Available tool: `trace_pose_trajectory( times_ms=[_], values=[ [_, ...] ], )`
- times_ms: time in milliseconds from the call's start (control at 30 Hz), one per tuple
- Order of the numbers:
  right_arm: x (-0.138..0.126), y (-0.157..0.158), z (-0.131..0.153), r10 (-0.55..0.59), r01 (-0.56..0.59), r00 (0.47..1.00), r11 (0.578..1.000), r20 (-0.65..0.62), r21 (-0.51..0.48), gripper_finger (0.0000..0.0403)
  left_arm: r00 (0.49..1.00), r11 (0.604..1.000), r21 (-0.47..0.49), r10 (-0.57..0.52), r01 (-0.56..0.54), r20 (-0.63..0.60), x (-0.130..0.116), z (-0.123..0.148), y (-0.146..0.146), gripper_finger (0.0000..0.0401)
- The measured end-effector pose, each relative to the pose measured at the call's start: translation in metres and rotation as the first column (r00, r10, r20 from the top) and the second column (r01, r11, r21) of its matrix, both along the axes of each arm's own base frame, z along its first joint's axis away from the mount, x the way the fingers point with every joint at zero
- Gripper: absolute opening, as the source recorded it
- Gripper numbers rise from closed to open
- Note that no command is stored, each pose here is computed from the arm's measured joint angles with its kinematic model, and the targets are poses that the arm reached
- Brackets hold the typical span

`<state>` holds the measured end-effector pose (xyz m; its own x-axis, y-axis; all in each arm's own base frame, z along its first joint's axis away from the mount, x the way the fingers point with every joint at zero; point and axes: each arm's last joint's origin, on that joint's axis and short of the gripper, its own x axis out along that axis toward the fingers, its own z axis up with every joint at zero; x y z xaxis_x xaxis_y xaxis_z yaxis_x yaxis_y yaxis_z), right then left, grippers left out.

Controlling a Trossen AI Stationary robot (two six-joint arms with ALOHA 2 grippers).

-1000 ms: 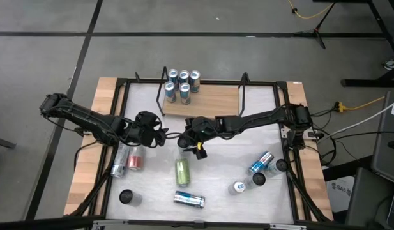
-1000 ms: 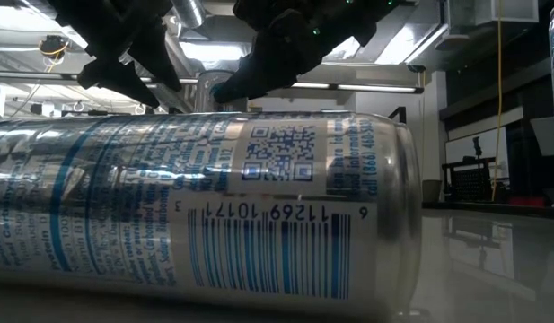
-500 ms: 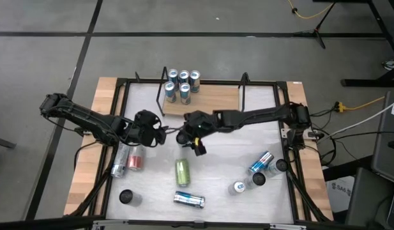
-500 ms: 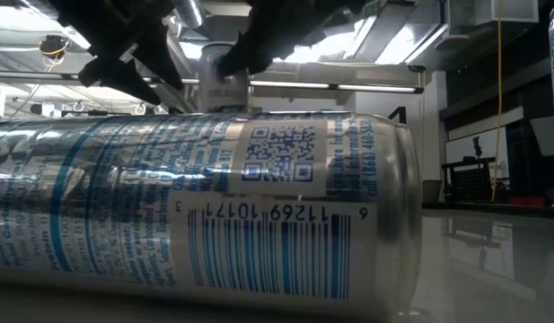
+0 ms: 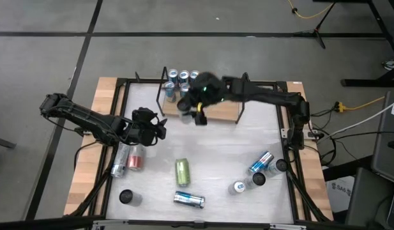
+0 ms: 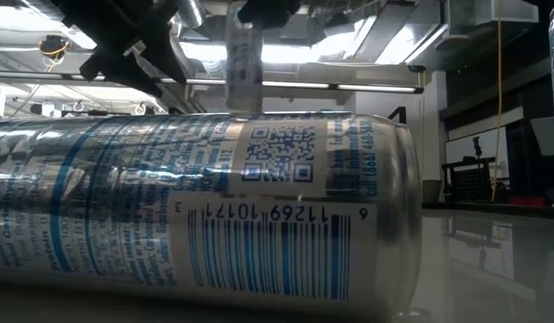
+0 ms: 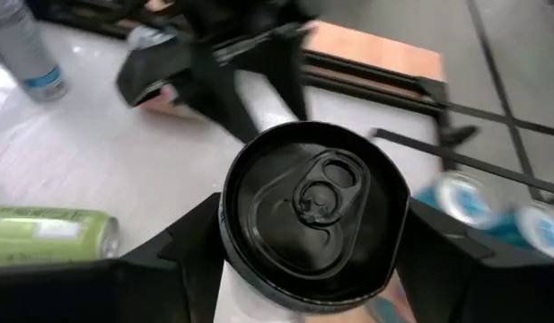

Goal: Place canned beverage on shelf
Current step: Put the white blue soda can on the shelf

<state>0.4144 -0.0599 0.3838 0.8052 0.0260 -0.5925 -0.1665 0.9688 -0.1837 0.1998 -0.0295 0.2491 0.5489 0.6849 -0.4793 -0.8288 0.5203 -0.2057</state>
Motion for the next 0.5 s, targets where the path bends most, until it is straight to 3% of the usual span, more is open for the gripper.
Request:
trace_pose_trajectory(
  times_ms=[267,500],
  values=[
    [-0.045,-0.036,0.044,-0.114,0.114,0.993,0.993,0.021,0.003,0.0248,0.999,0.996,0.066,0.05,-0.051,0.022,-0.001,0.002,0.002,0.0263],
    [-0.072,-0.08,0.036,-0.15,0.152,0.988,0.985,-0.028,0.085,0.0248,0.996,0.99,0.108,0.083,-0.086,0.037,-0.001,0.003,0.003,0.0263]
  ],
)
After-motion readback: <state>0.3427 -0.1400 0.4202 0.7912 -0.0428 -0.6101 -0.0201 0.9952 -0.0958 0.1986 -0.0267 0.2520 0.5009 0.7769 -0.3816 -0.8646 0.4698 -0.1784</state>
